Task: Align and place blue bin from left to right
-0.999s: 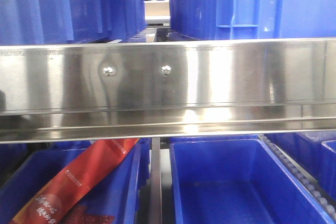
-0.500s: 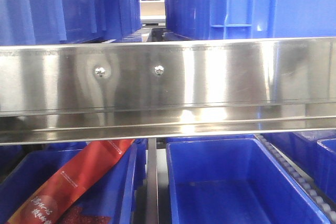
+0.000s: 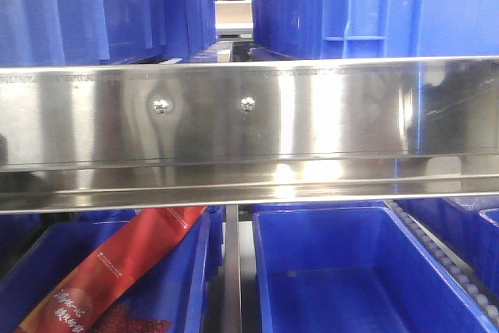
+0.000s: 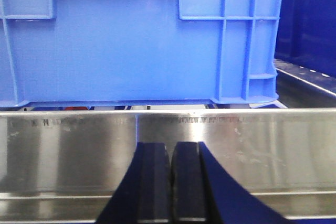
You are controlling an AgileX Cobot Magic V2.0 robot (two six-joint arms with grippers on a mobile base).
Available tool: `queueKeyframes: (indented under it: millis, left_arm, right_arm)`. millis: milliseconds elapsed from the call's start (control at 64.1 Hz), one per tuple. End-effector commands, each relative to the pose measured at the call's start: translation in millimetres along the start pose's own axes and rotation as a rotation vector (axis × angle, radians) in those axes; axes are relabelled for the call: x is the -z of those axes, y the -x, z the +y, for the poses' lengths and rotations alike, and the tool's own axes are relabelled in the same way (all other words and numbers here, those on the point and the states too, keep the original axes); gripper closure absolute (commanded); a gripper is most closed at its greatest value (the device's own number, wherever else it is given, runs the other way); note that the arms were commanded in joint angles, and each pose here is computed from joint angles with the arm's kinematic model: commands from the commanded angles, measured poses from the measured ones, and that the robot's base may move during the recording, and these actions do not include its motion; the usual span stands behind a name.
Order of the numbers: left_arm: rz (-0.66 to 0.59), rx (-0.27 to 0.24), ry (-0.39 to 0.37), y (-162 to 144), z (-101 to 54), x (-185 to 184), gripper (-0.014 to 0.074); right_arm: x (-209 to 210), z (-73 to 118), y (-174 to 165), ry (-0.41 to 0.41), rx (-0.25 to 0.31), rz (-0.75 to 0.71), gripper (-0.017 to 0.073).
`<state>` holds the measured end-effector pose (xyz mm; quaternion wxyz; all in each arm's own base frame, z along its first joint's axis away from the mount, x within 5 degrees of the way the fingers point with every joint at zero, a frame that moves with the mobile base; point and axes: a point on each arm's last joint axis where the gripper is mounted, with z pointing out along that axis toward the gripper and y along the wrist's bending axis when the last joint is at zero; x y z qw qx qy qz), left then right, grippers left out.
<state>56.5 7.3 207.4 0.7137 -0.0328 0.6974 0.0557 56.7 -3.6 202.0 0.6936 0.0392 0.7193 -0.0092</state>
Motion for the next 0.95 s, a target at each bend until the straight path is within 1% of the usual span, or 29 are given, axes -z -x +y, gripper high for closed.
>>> queueKeyframes:
  millis: [0,937]
  left_arm:
    - [-0.027,0.008,-0.007,2.5,-0.4,0.6,0.0580]
    - [-0.027,0.008,-0.007,2.5,-0.4,0.6,0.0580]
  right_arm:
    - [0.5,0.0,1.5,0.001,0.030,-0.018,0.0638]
    - [0.5,0.0,1.7,0.001,0.029,-0.020,0.0638]
